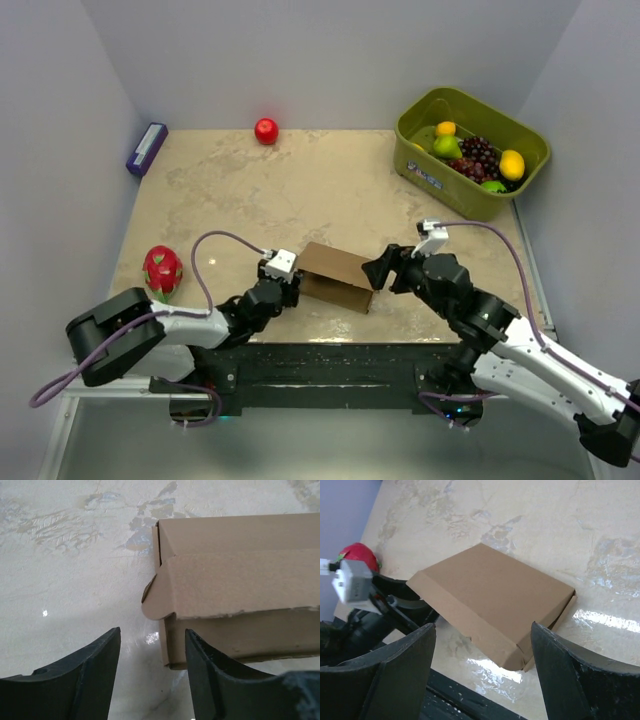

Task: Fold the paper box

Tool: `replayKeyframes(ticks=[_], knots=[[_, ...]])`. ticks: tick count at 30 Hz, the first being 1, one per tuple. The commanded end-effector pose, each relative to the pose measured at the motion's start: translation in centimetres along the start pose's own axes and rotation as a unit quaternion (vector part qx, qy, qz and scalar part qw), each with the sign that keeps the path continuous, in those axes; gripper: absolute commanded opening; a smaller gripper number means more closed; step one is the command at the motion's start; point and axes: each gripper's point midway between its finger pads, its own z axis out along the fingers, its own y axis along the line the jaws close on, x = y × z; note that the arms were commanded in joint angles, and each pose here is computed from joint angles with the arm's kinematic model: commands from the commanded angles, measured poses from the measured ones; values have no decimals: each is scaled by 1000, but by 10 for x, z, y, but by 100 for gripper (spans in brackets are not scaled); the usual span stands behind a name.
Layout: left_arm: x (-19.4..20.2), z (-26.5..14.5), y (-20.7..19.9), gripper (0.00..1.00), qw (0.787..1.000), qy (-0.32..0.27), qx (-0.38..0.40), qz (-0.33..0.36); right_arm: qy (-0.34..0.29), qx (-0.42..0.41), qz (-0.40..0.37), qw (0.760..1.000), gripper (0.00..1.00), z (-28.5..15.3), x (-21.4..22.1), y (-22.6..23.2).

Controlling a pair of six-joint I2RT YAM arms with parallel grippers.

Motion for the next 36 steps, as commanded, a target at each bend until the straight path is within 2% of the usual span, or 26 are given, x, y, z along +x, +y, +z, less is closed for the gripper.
replayKeyframes(ticks=[1,3,6,7,10,11,12,14,15,19,22,23,24,25,28,30,32,36], knots=[[-12,-14,-4,68,999,-17,26,-13,1,-20,6,1000,80,9,-6,16],[-19,-21,-4,74,999,-23,36,-20,4,-25,7,1000,80,13,-4,20],[-29,-31,-1,77,998,-36,41,-39,-1,-23,12,1000,80,22,-10,25],[-22,-35,2,77,998,-22,38,-36,-5,-24,14,1000,80,23,-13,28],[-29,-48,6,77,997,-30,44,-63,-8,-22,11,1000,80,31,-20,34],[-42,-54,6,77,994,-49,49,-80,-7,-22,8,1000,80,34,-22,37],[-38,-57,9,77,995,-40,46,-75,-5,-19,5,1000,80,36,-21,36],[-59,-66,11,77,992,-62,50,-96,-8,-21,-2,1000,80,38,-26,40],[-57,-69,14,77,993,-53,44,-94,-2,-19,-6,1000,79,41,-24,41],[-104,-84,2,82,987,-83,79,-114,-2,-18,-18,1000,79,45,-26,42],[-128,-82,-13,84,985,-70,114,-109,-4,-27,-33,999,79,46,-27,45],[-125,-74,-18,84,986,-48,121,-102,-3,-26,-36,999,79,46,-27,45],[-140,-75,-29,84,981,-46,154,-107,1,-25,-40,999,78,47,-25,44],[-147,-68,-21,84,982,-44,147,-115,2,-26,-41,999,77,47,-27,46],[-167,-57,-17,82,978,-53,163,-120,25,-19,-47,998,75,52,-20,46],[-174,-49,-25,80,973,-38,194,-115,42,-19,-51,998,70,55,-13,46],[-164,-33,-25,74,973,-5,199,-117,64,-22,-52,996,63,60,-2,46],[-160,-21,-33,67,970,16,217,-110,94,-16,-53,994,57,67,17,41]])
